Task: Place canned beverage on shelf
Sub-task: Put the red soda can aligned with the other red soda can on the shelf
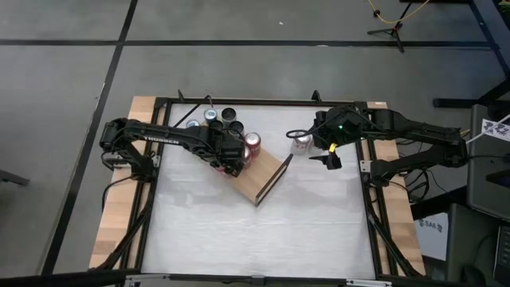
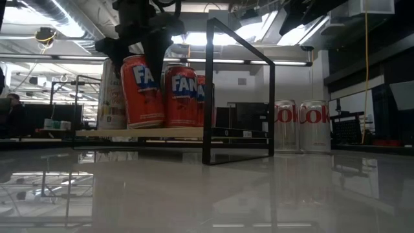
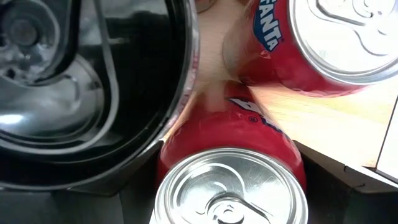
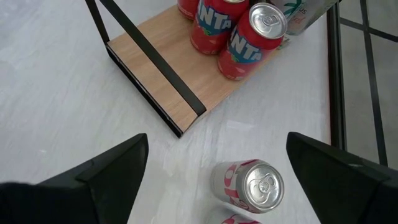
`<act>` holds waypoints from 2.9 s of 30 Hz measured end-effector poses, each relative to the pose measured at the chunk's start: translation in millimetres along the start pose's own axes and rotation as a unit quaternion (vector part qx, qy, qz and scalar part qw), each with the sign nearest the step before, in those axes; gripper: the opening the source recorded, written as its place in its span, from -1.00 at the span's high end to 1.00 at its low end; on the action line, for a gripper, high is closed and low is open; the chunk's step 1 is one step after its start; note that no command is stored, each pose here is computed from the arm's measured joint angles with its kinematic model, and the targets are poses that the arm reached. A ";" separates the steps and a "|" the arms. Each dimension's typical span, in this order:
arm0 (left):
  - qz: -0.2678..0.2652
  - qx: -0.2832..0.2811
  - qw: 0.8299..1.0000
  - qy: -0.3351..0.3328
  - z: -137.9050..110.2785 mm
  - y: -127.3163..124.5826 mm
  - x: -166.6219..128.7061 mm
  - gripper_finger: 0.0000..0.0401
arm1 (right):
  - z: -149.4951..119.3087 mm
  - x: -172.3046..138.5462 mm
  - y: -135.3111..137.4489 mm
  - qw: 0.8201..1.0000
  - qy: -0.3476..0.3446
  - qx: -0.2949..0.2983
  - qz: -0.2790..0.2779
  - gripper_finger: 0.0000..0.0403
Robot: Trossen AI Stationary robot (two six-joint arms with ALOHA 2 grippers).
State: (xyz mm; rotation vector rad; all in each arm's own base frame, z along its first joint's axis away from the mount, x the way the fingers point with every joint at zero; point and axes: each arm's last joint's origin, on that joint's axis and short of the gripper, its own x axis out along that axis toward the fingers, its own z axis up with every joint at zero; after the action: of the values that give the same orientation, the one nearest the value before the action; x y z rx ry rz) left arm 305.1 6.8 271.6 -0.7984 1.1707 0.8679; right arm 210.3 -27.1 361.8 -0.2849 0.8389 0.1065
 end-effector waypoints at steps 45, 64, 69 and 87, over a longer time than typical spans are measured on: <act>-0.002 -0.005 1.000 -0.005 0.5 -0.8 0.1 -0.59 | 0.1 0.0 0.0 1.000 0.000 0.000 0.000 -0.88; -0.008 -0.001 1.000 -0.014 1.2 -2.6 0.0 -0.60 | 0.1 0.0 0.0 1.000 0.000 0.000 0.000 -0.88; -0.008 -0.001 1.000 -0.014 1.2 -2.6 0.0 -0.60 | 0.0 0.0 0.0 1.000 0.000 0.000 0.000 -0.88; -0.002 -0.023 0.999 -0.027 1.9 -2.3 0.0 -0.60 | 0.0 0.0 0.0 1.000 0.000 0.000 0.000 -0.88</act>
State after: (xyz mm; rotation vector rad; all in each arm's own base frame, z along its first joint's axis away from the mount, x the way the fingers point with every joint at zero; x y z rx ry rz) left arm 307.9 7.5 272.3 -0.8095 1.1045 0.9097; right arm 210.3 -27.1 361.8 -0.2850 0.8387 0.1063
